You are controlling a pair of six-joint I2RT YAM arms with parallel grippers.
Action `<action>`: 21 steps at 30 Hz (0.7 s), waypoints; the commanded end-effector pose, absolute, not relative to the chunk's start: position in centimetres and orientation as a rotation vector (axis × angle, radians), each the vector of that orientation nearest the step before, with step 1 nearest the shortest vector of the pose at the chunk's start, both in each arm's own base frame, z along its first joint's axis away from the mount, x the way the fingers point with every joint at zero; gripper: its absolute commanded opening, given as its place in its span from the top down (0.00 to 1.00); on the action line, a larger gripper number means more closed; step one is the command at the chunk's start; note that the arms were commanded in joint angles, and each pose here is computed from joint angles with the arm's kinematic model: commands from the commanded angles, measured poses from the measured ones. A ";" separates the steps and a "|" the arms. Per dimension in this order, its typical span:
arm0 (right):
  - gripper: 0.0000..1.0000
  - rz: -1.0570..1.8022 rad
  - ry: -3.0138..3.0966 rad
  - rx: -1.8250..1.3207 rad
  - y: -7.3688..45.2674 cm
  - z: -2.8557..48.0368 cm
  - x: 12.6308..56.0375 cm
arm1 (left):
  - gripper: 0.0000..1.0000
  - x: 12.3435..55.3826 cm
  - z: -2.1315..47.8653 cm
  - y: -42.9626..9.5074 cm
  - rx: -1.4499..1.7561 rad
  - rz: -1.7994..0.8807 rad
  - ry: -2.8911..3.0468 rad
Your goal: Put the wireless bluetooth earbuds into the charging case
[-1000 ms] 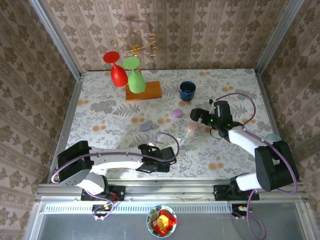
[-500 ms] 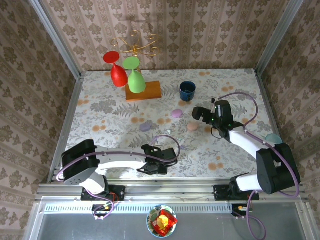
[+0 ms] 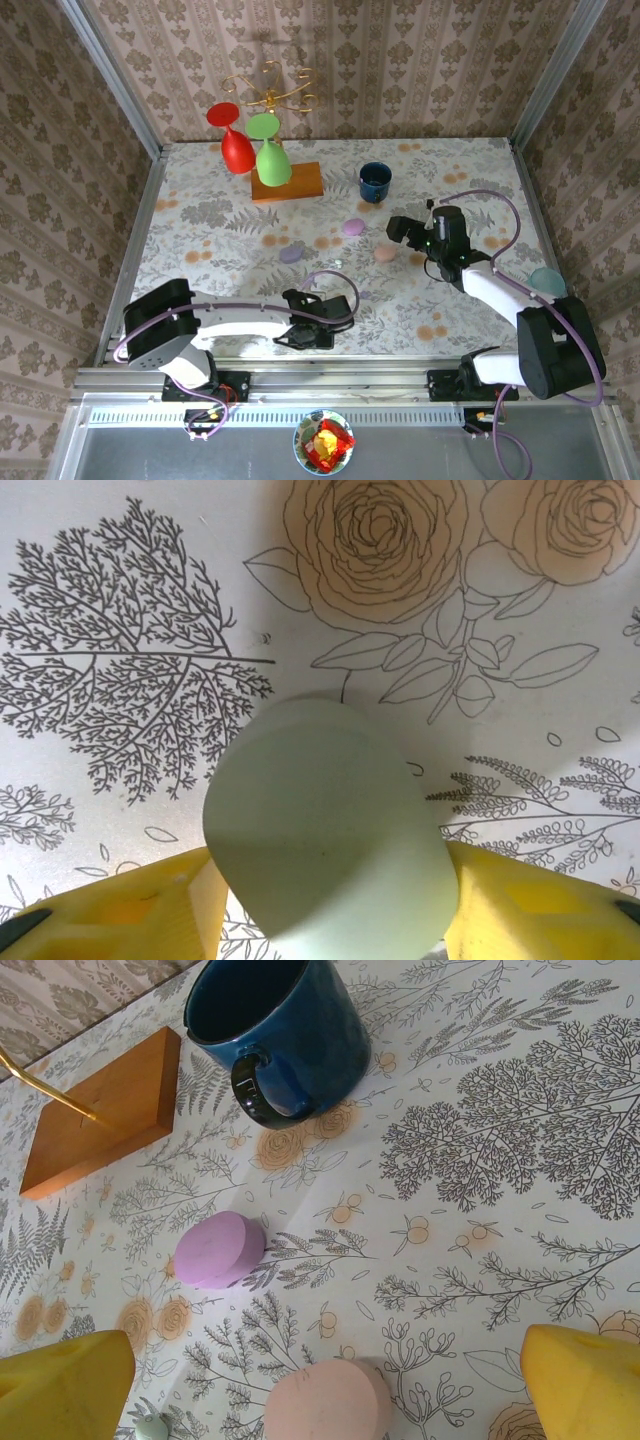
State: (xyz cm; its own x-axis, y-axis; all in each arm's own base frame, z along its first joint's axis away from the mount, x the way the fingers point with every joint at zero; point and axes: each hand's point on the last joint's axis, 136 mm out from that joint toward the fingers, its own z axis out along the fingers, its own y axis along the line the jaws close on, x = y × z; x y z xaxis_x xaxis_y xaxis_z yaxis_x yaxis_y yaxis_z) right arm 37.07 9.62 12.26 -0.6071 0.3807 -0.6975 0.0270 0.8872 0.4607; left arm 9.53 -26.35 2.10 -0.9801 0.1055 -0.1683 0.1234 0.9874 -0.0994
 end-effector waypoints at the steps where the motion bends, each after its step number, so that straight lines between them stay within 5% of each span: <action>1: 0.00 0.499 2.161 0.296 9.2 12.5 37.4 | 0.40 10.1 2.2 -26.8 0.184 -0.197 2.958; 11: 0.00 0.511 2.183 0.286 9.6 12.1 37.4 | 0.39 11.5 2.9 -28.9 0.278 -0.310 2.917; 21: 0.00 0.500 2.194 0.280 9.5 12.1 37.4 | 0.38 9.6 2.2 -27.2 0.296 -0.149 2.977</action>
